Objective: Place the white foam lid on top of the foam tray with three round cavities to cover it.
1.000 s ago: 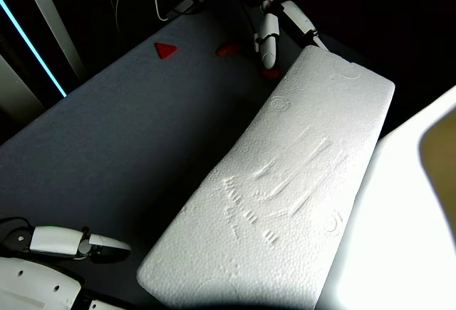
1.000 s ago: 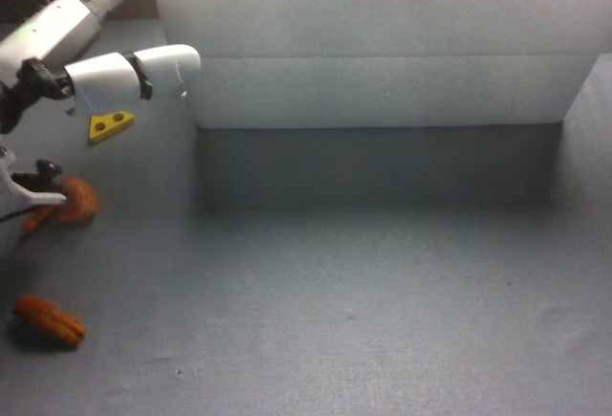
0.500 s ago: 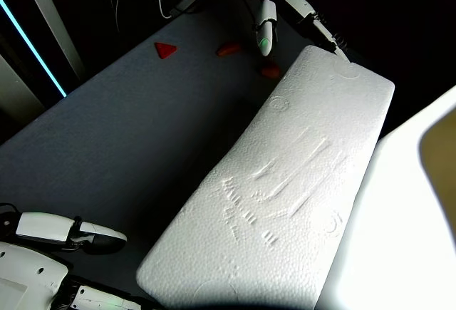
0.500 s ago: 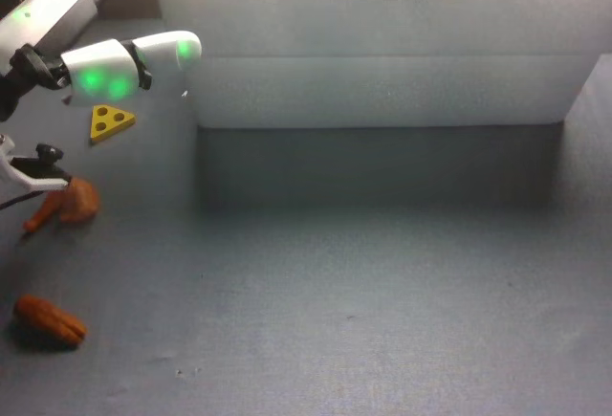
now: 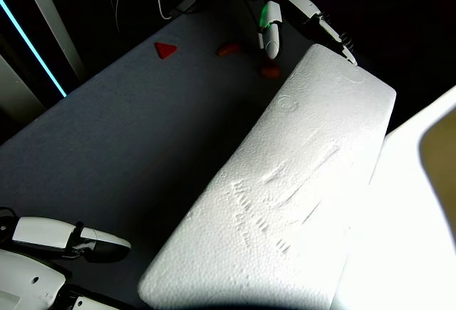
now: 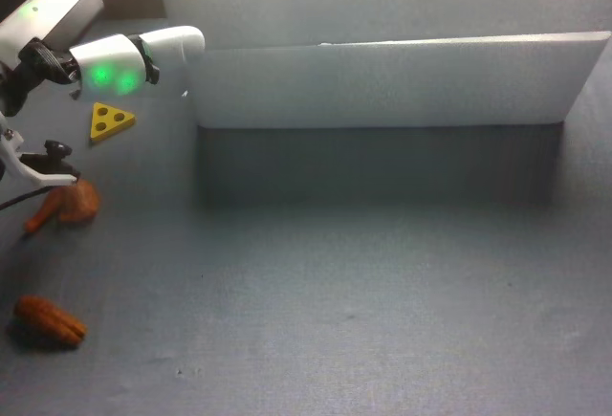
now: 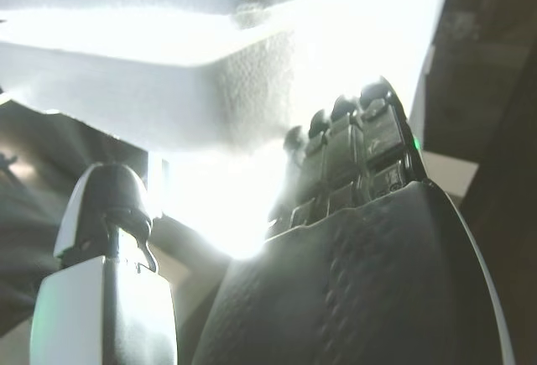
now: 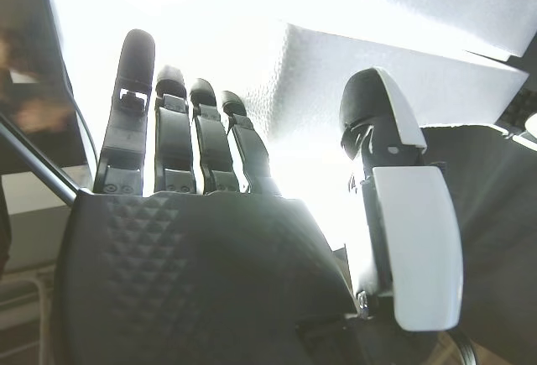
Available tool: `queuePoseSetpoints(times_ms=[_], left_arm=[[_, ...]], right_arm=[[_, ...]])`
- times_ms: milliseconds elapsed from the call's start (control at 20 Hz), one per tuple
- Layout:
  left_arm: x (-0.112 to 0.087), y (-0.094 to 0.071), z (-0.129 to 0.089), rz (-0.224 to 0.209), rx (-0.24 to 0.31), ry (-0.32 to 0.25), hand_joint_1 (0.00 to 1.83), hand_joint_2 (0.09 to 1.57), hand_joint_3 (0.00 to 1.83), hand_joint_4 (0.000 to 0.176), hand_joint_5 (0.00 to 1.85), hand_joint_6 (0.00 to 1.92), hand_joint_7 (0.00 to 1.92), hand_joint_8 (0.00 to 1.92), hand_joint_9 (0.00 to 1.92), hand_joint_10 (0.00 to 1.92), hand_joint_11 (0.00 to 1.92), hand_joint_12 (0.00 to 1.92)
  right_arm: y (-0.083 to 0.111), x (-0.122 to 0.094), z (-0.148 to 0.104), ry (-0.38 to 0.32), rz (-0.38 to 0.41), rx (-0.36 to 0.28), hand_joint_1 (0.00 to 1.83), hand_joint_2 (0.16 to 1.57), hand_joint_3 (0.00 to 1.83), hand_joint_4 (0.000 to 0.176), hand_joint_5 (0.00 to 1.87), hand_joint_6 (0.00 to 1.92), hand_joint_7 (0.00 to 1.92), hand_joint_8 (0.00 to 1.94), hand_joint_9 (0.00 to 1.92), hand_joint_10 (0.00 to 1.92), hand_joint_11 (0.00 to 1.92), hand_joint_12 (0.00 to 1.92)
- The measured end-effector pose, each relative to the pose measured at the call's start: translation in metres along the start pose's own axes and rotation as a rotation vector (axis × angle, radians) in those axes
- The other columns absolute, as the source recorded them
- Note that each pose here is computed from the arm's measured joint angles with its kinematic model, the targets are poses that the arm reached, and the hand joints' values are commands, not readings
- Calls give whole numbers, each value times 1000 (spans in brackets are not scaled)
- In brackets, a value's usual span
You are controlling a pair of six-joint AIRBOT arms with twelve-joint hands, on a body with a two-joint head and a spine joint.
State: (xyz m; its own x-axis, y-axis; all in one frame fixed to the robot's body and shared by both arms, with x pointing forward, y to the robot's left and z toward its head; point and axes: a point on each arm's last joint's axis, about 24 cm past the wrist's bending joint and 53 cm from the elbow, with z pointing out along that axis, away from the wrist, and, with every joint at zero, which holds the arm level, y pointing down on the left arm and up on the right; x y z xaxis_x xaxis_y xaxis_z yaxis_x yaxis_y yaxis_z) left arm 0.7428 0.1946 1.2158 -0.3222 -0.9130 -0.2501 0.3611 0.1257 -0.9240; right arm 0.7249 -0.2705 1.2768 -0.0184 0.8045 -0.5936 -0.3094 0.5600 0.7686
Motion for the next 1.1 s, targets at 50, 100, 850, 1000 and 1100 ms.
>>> queuePoseSetpoints(times_ms=[50,100,850,1000,1100], left_arm=[[-1,-1,1,0,3,-2,515,1138,1,0,68,2,0,0,0,0,3,9],[-1,-1,1,1,3,-3,515,1138,1,0,68,2,0,0,0,0,3,9],[-5,23,7,1,-68,-10,459,1100,0,8,58,0,0,0,0,0,0,630],[-7,24,8,4,-74,-11,466,1089,0,13,60,0,0,0,0,0,0,589],[-9,27,8,9,-85,-12,471,1091,0,23,45,0,0,0,0,0,0,631]], right_arm=[[-1,1,2,-1,2,1,546,1255,0,0,0,0,0,0,25,29,0,889],[-1,2,3,3,6,3,546,1255,0,0,0,0,0,0,25,29,0,889],[-6,17,8,30,31,19,470,1217,1,0,0,0,0,0,0,0,0,0],[-8,19,7,35,27,22,455,1216,0,0,0,0,0,0,0,0,0,0],[-8,19,7,34,27,22,481,1210,0,0,0,0,0,0,0,0,0,0]])
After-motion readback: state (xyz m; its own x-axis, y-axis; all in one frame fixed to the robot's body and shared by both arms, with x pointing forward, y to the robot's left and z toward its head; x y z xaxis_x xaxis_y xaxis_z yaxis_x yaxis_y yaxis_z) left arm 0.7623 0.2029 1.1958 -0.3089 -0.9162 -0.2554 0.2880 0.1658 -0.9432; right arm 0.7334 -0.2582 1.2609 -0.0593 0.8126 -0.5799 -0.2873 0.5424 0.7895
